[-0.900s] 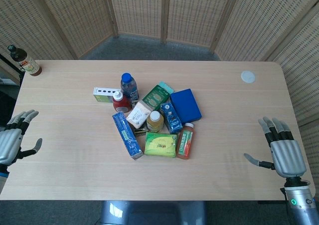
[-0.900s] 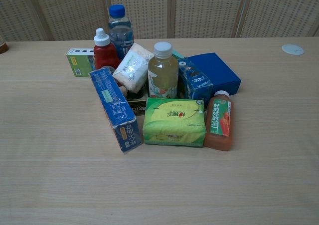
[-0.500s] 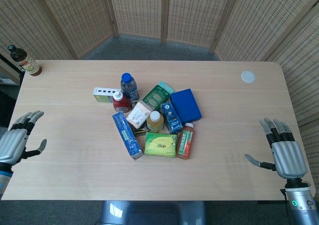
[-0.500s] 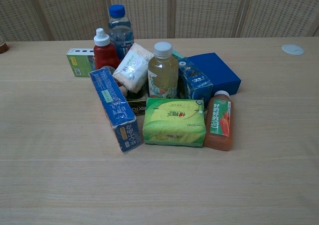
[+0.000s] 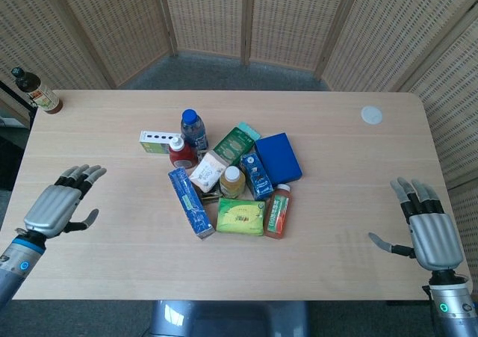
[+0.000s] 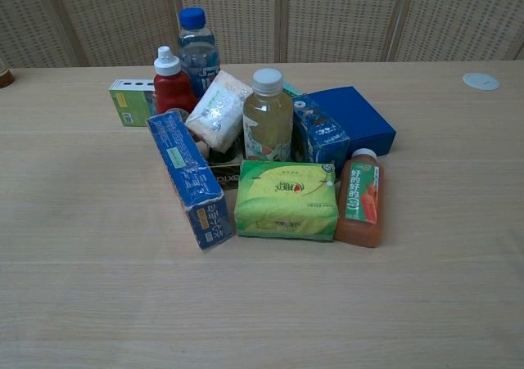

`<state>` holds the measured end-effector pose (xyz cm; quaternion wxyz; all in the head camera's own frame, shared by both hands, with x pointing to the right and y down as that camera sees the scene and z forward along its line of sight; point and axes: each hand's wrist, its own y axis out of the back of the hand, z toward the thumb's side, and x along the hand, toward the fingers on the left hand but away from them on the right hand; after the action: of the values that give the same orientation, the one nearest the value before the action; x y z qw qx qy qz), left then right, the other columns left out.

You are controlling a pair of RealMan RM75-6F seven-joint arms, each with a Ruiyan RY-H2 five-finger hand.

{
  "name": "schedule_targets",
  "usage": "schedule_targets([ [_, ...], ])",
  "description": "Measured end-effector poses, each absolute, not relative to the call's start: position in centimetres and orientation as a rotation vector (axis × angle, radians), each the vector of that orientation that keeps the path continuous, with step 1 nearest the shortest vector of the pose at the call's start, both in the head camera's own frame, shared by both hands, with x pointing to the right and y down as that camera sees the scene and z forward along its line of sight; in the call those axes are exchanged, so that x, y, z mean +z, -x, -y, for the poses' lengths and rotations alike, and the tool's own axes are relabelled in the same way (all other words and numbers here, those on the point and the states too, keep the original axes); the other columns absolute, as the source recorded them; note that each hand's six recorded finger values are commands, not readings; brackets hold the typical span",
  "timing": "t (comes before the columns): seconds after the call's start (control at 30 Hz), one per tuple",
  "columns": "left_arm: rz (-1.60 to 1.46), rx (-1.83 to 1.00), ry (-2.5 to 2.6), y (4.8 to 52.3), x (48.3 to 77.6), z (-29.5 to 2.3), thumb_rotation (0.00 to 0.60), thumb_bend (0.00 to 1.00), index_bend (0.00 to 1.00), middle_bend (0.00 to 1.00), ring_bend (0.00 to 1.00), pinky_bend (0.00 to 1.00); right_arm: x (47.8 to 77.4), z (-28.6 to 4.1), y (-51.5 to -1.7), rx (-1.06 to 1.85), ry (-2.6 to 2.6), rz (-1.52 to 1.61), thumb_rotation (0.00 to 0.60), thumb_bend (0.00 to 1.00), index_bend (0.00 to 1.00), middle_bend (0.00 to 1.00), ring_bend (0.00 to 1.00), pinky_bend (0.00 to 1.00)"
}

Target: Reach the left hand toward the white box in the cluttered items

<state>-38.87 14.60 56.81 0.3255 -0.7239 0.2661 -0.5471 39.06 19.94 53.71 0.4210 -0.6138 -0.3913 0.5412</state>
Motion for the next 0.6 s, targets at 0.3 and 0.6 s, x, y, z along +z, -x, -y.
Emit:
schedule_targets([
  [0.3,-0.329,-1.291,1.863,32.0,59.2,-13.1,0.6,0.13,0.0,0.0,0.0,0.0,52.8,-19.6,-38.7,1.339,1.525,0.977,0.119,0.17,0.03,0.0,0.0,0.0],
  [0.6,-0.171,-1.21,1.908,26.7,63.2,-13.1,0.6,0.1,0.0,0.0,0.0,0.0,51.9,-19.7,-39.0,1.346,1.504,0.982,0.12,0.17,0.03,0.0,0.0,0.0],
])
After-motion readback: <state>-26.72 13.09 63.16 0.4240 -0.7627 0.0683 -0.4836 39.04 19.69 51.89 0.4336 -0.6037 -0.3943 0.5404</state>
